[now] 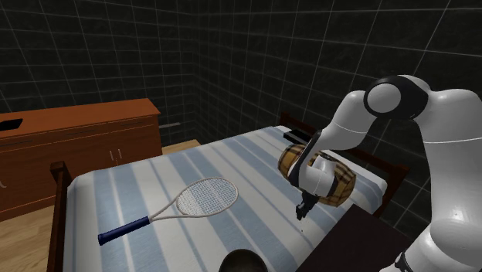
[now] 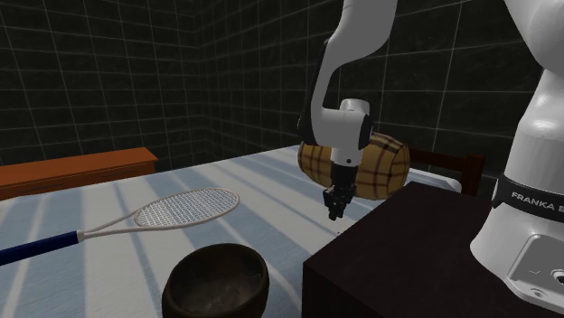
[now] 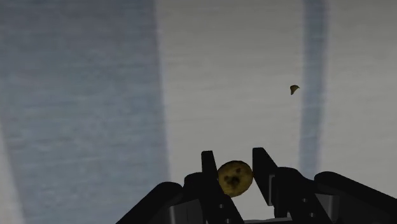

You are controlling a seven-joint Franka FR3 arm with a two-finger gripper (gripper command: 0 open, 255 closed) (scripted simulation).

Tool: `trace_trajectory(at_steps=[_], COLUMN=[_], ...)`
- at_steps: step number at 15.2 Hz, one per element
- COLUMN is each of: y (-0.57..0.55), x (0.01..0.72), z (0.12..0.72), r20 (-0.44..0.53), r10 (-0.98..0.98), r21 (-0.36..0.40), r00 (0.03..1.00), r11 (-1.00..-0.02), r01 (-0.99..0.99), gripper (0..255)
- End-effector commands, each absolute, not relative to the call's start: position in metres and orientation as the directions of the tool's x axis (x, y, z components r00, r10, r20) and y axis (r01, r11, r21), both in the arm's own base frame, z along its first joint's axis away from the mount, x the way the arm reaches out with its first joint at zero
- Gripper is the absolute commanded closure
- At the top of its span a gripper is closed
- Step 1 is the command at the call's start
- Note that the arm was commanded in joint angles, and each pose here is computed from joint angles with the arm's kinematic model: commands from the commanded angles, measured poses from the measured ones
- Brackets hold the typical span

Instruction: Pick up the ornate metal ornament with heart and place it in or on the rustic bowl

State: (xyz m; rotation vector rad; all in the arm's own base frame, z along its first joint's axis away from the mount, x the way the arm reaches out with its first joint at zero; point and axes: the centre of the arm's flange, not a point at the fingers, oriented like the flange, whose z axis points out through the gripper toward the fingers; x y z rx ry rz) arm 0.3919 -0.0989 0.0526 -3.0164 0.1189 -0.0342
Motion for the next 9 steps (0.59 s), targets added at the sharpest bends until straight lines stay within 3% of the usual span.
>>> trace_trajectory(at_steps=[1,9], y=[-0.099,-0.099], x=[0.392,0.392], z=[0.052,0.089], r20=[0.017,0.017], r10=[-0.080,-0.080], r21=[-0.123,-0.123], r00=[0.997,0.997], r11=[-0.989,-0.989], r01=[-0.077,-0.077], gripper=[255,255])
